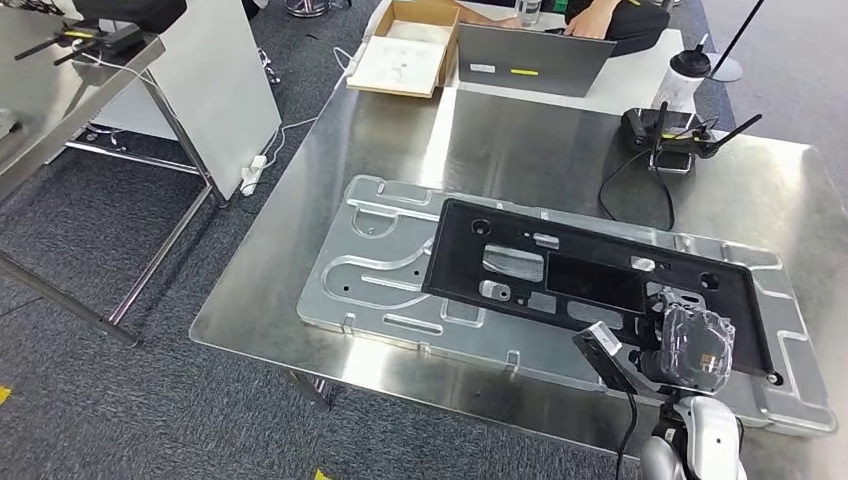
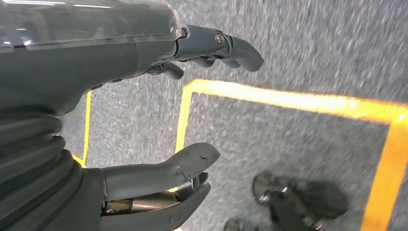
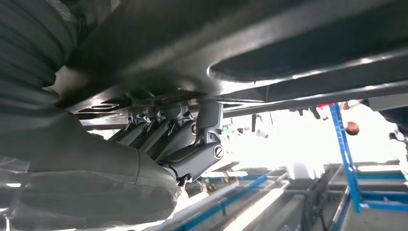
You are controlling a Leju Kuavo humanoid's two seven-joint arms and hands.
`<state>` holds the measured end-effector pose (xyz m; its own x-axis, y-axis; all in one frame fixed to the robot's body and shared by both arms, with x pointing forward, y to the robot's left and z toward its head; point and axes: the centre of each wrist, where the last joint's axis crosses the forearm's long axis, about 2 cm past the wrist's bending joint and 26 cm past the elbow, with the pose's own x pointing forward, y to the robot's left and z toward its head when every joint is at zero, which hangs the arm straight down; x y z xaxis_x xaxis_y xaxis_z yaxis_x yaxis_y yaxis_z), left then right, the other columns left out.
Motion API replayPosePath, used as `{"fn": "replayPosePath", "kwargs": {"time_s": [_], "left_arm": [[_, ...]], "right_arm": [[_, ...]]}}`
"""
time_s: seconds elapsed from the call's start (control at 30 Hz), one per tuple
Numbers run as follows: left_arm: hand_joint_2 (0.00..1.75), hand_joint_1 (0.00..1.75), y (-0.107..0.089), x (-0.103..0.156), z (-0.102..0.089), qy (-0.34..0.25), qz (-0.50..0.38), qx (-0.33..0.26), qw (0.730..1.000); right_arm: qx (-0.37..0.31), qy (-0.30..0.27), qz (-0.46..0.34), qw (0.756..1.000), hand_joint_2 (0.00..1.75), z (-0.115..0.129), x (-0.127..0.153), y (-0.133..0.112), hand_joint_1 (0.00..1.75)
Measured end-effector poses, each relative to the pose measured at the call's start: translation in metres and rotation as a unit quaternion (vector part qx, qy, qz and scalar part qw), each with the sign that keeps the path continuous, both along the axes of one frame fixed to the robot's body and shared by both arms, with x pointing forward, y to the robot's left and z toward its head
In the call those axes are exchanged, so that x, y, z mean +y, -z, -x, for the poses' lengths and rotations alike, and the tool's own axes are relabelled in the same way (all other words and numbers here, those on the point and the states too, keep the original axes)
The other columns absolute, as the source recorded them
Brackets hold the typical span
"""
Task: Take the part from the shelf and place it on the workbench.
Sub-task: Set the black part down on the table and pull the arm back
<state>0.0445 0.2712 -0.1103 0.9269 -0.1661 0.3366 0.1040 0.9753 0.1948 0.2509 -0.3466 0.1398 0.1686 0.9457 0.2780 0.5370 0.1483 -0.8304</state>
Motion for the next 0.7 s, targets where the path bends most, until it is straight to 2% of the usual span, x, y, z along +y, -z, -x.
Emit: {"fn": "replayPosePath", "kwargs": {"time_s": [0.17,0.27,0.3,0.4,0.7], "left_arm": [[1.75,0.0,0.0,0.0,-0.001,0.01,0.003,-0.003,1.0],[1.75,0.0,0.0,0.0,-0.002,0.02,0.0,-0.004,1.0],[1.31,0.0,0.0,0.001,-0.003,0.023,-0.001,-0.005,1.0],[0.0,0.0,-0.001,0.001,-0.006,0.026,-0.001,-0.009,1.0],[0.0,0.0,-0.001,0.004,-0.008,0.014,0.0,-0.002,1.0]], "right_arm": [[0.042,-0.006,0.012,0.999,1.75,-0.014,-0.01,0.002,1.75],[0.069,-0.007,0.019,0.997,0.44,-0.026,-0.017,0.005,0.44],[0.075,-0.007,0.019,0.997,0.0,-0.029,-0.018,0.006,0.0],[0.083,-0.008,0.025,0.996,0.0,-0.036,-0.019,0.007,0.0],[0.117,-0.034,0.03,0.992,0.0,-0.046,-0.005,0.019,0.0]]}}
